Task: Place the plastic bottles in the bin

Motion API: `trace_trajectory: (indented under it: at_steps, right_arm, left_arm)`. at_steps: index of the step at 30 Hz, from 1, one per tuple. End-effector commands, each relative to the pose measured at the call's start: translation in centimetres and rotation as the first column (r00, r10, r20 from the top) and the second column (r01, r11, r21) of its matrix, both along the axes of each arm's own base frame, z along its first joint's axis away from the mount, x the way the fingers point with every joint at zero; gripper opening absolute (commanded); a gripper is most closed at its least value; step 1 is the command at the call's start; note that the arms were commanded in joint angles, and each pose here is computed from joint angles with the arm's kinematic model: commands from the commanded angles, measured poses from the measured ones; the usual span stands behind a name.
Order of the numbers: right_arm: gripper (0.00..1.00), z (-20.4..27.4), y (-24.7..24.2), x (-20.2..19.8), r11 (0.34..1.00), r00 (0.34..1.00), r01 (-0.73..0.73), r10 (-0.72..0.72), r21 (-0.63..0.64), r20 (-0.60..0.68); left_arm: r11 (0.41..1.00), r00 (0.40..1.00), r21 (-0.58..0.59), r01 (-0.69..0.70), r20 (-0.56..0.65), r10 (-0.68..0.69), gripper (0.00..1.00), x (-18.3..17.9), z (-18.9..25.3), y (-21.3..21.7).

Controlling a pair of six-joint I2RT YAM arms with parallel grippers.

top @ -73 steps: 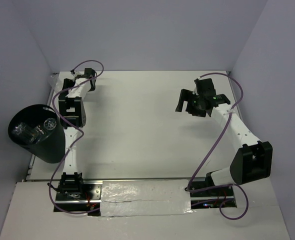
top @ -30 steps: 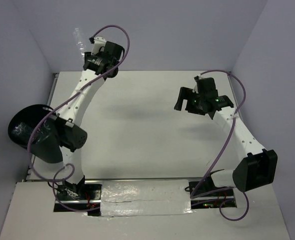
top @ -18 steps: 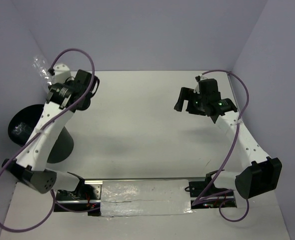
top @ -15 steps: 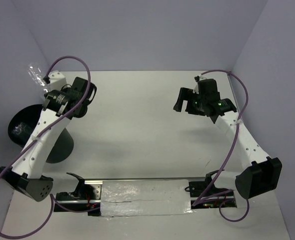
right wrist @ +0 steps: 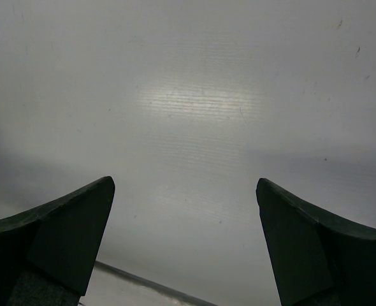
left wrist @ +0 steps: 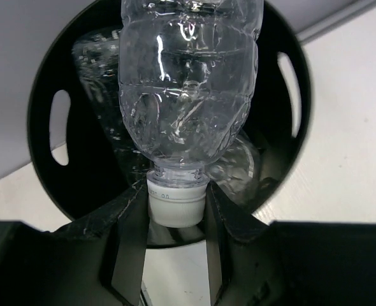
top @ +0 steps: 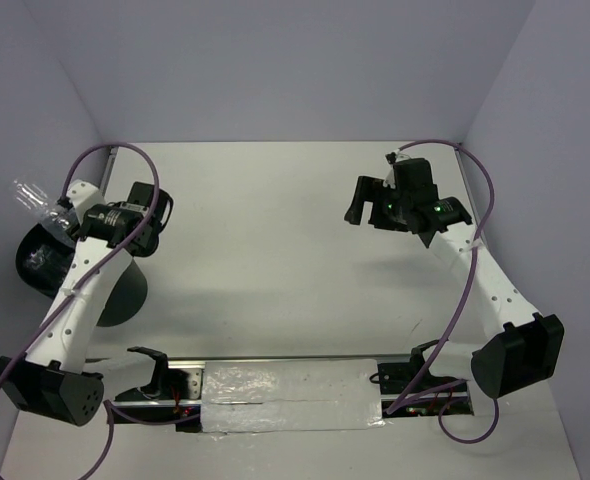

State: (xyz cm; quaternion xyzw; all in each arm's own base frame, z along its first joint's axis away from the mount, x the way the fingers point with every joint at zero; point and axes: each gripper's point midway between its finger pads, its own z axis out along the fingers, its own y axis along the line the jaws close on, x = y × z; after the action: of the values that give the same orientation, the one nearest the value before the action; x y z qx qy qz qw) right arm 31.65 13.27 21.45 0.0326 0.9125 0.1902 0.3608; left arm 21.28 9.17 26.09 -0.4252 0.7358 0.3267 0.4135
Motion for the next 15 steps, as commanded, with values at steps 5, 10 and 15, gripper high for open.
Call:
trace_trajectory:
  at_steps: [5, 10, 15]
  right_arm:
    - [1.0, 1.2, 0.6, -0.2, 1.0, 0.999, -0.021, 0.02, 0.005, 0.033]
    - [1.0, 1.3, 0.8, -0.1, 1.0, 0.999, -0.024, 0.024, 0.007, 0.034]
    - [1.0, 1.3, 0.9, 0.0, 1.0, 0.999, -0.03, 0.029, 0.003, 0.034]
  left_arm:
    - [0.995, 0.99, -0.038, -0.09, 0.102, 0.094, 0.0, -1.4, 0.3, 1.6]
    - [0.993, 0.99, -0.052, -0.104, 0.094, 0.108, 0.36, -1.8, -0.5, 1.8]
    - [0.995, 0.992, -0.071, -0.07, 0.097, 0.076, 0.71, -1.3, -0.4, 1.5]
